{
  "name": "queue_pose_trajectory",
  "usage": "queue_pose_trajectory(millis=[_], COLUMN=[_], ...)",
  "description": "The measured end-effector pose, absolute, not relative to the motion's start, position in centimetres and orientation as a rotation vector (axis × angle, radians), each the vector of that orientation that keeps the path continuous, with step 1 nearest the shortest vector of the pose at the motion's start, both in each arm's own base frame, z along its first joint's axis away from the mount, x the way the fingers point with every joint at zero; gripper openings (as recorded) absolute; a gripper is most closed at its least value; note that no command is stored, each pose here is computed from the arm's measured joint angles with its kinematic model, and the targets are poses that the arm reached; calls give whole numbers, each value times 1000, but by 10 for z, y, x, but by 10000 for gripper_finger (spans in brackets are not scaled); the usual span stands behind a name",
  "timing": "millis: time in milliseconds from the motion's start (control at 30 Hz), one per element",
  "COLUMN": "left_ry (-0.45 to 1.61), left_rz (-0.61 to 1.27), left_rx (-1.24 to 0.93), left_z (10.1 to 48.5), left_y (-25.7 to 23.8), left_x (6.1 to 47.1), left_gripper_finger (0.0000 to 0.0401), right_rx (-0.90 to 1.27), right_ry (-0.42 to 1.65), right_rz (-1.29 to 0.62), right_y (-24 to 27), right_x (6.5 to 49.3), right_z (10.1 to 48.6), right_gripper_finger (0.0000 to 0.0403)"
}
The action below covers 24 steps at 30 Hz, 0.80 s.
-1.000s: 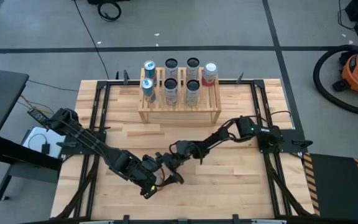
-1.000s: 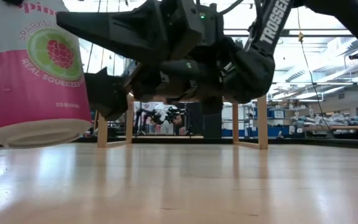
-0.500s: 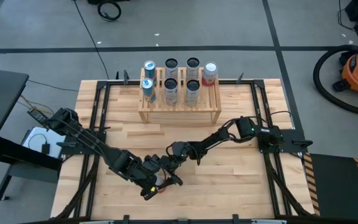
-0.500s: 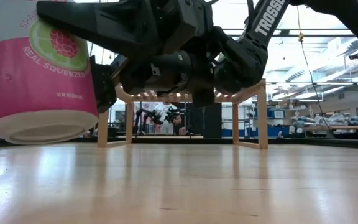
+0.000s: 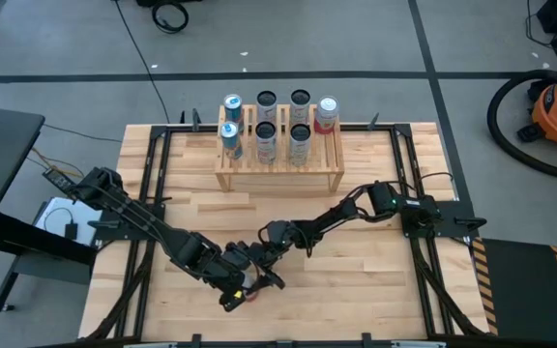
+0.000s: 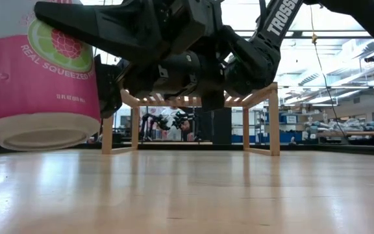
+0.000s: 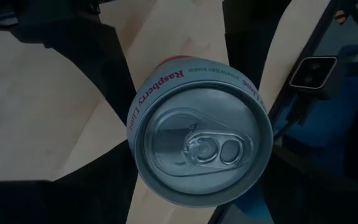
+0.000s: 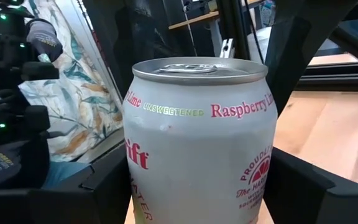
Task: Place canned beverage on shelf
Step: Put the pink white soda can on the shelf aligned with the other pink white soda can
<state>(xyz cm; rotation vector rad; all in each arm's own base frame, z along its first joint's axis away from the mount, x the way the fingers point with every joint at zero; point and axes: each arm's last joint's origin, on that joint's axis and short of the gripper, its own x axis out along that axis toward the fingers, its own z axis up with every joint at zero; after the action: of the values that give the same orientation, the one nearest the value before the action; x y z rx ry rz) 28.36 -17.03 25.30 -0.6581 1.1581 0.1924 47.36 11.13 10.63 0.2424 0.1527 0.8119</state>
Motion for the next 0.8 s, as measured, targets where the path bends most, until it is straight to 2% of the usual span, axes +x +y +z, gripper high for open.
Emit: queue_pose_trajectory(millis=[267, 533, 800], left_ry=[1164, 1234, 1238], left_rz=[180, 222, 347], left_rx=[-661, -578, -464], left_z=[253, 250, 255], left_y=[-176, -169, -158], left_x=[281, 274, 259], left_gripper_finger=[308, 314, 315], right_rx=[279, 286, 304], right_ry=[174, 187, 183], right_rz=[819, 706, 644], right_y=[108, 95, 84], right_x=[474, 478, 480], right_z=[107, 107, 109], right_gripper_finger=[294, 294, 294])
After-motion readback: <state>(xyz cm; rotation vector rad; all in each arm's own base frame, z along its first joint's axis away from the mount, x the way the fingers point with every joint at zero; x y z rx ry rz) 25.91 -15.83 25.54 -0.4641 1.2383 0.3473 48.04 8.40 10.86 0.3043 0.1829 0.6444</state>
